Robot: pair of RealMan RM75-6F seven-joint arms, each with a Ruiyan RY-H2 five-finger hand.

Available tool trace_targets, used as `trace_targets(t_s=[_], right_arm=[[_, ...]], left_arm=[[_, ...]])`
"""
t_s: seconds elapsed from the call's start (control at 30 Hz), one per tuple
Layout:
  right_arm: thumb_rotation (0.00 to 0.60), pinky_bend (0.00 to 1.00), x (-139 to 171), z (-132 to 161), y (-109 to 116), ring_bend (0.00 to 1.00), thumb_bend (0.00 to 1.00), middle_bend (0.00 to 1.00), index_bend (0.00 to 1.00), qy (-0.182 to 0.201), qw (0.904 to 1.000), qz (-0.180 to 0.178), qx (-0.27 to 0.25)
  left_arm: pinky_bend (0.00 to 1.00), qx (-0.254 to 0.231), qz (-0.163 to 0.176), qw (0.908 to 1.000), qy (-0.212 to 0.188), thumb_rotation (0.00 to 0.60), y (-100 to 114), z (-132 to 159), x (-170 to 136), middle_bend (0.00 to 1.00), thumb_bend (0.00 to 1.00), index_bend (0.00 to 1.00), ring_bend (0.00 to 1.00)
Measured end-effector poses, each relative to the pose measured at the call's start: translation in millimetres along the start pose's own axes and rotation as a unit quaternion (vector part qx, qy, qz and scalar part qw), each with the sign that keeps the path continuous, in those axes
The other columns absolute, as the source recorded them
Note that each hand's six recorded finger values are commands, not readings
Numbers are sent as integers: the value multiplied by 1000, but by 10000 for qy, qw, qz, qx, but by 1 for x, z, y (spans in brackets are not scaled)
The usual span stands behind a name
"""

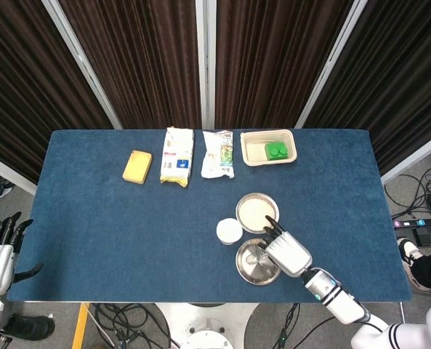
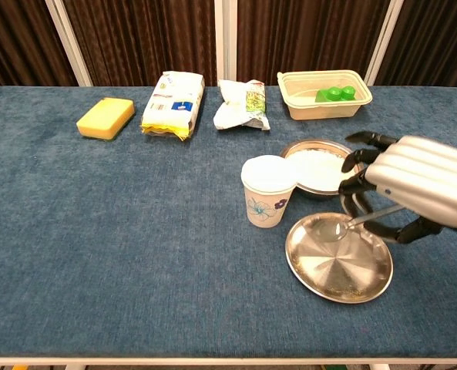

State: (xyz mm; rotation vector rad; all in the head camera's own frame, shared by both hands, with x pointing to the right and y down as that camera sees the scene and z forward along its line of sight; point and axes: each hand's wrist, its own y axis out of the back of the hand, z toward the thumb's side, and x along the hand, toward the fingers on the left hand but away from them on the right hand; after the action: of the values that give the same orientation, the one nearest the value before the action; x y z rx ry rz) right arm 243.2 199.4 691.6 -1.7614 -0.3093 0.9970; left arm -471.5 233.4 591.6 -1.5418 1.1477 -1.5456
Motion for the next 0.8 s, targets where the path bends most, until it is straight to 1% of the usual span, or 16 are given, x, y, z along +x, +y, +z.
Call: trace_targets(t_s=[0.07,0.17,0.23,0.3,0.43,0.53,0.63,0.7,0.77,0.8], right_arm=[[600,0,-1,4,-6,185,292,544,574,-29,10000,-36,-78],[600,0,-2,9,-12,158,244,500,504,-99,9998,-56,-172],[600,0,-2,10,-14,137,222,462,449,-137,9997,-51,-198],[600,0,-2,11,-14,127,216,437,417,-161,9996,-56,-223],[600,0,-1,10,-10,125,216,423,401,-214,9993,-79,-308],[600,0,2,2,-1,136,224,414,391,-345,9986,-189,-348],[600,0,12,-18,15,142,239,394,357,-658,9964,-399,-350],[600,0,24,-38,28,125,249,352,285,-986,9931,-543,-340],[600,0,38,-58,40,73,256,283,191,-1306,9888,-638,-343],[600,0,49,-70,47,36,258,234,132,-1534,9851,-681,-364]], left_arm=[[48,-5,5,10000,1,600,0,0,0,137,87,216,71],[48,-13,-8,10000,7,600,-1,-1,0,137,86,216,71],[48,-17,-13,10000,7,600,-2,-1,-1,137,86,216,71],[48,-27,-16,10000,1,600,-2,-1,-1,137,87,216,71],[48,-40,-7,10000,-10,600,-2,-1,-1,137,87,216,71],[48,-42,-15,10000,-18,600,-3,-1,-1,137,87,216,71],[48,-37,-31,10000,-25,600,-3,-2,-1,137,88,216,71],[48,-40,-43,10000,-22,600,-4,-2,0,137,87,216,71],[48,-54,-55,10000,-27,600,-6,-1,1,137,87,216,71],[48,-56,-58,10000,-32,600,-6,-1,2,137,87,216,71]])
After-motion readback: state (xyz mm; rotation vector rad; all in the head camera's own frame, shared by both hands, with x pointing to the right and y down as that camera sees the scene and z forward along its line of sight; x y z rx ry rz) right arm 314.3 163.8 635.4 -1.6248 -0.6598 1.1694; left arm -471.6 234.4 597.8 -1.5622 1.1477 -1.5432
